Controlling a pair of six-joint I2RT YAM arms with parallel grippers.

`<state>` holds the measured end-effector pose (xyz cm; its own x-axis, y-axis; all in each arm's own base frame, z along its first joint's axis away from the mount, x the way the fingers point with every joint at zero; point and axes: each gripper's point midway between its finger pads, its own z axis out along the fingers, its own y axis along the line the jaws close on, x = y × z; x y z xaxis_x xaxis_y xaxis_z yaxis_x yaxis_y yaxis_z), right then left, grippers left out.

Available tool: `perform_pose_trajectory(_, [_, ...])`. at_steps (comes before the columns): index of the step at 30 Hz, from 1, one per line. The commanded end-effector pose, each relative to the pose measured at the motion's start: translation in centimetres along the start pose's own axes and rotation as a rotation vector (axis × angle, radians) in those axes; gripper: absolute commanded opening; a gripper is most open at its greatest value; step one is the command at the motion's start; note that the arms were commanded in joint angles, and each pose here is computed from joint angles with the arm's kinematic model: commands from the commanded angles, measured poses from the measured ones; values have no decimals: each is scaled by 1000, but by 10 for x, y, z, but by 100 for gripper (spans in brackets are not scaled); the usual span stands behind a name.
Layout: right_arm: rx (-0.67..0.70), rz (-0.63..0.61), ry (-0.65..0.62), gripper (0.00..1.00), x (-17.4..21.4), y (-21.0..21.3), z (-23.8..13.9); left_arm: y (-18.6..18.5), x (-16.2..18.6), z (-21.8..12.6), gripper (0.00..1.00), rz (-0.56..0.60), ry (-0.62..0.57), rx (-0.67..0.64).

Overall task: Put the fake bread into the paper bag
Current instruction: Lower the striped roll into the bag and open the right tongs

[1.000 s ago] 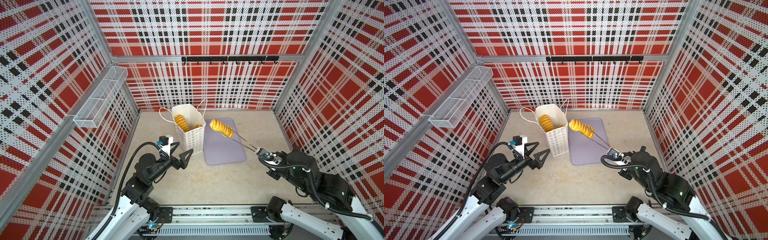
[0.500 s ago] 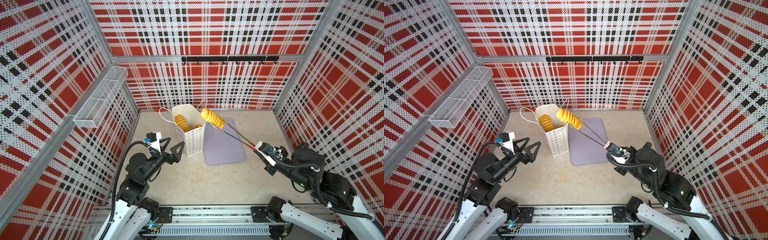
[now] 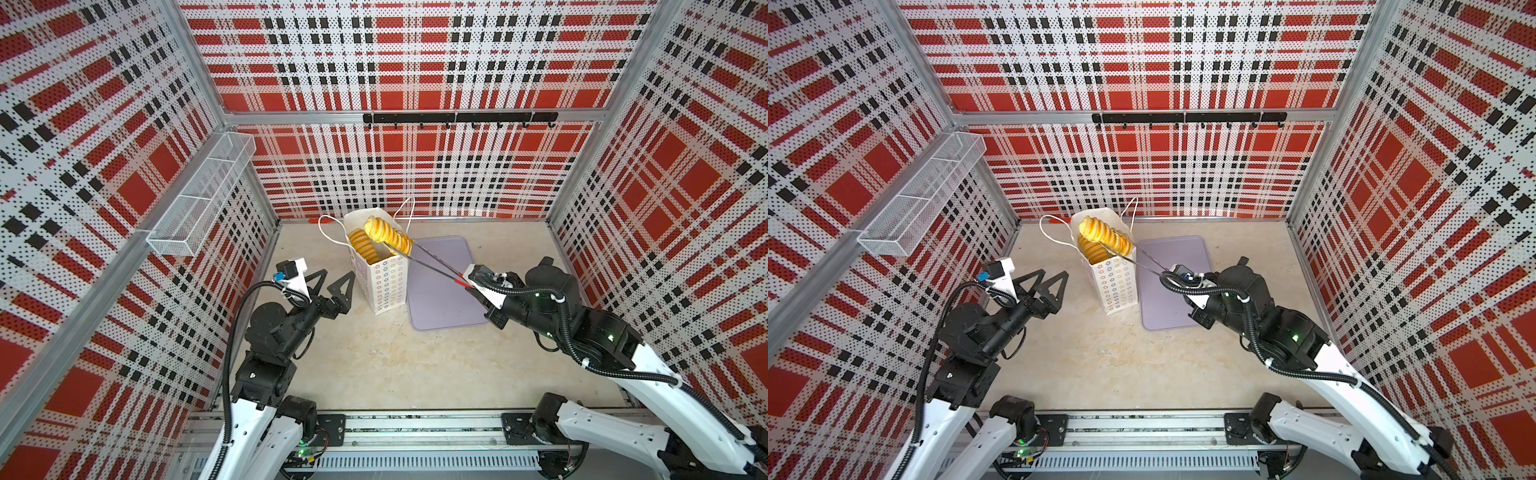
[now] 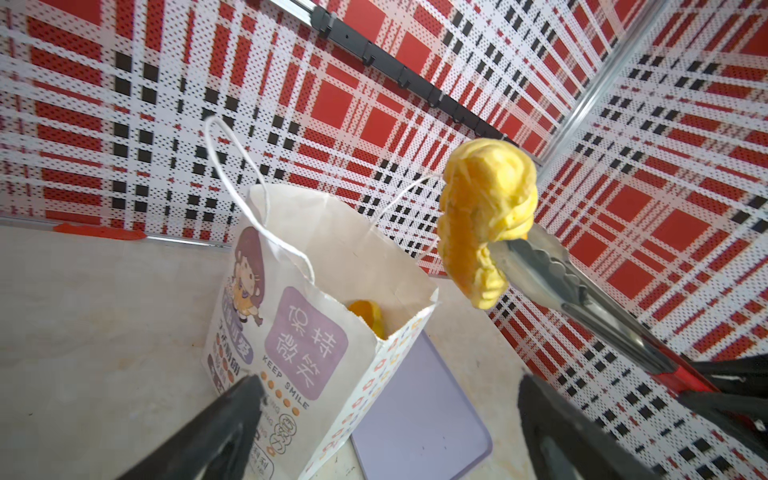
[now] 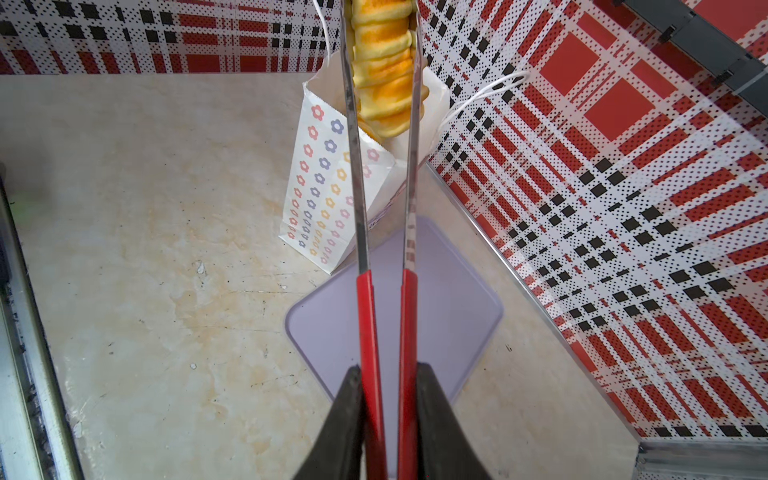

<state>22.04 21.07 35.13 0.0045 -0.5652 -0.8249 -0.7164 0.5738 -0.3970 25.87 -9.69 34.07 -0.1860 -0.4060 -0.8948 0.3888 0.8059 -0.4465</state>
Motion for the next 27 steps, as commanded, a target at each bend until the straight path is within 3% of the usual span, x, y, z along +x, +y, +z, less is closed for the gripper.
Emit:
perform_pose_trajectory(1, [25, 20, -107, 23, -31, -9, 0, -1, -10, 0, 98, 0, -31, 8])
perform_pose_trajectory(27, [15, 65, 39, 28, -16, -3, 61, 20, 0, 8, 98, -20, 11, -20])
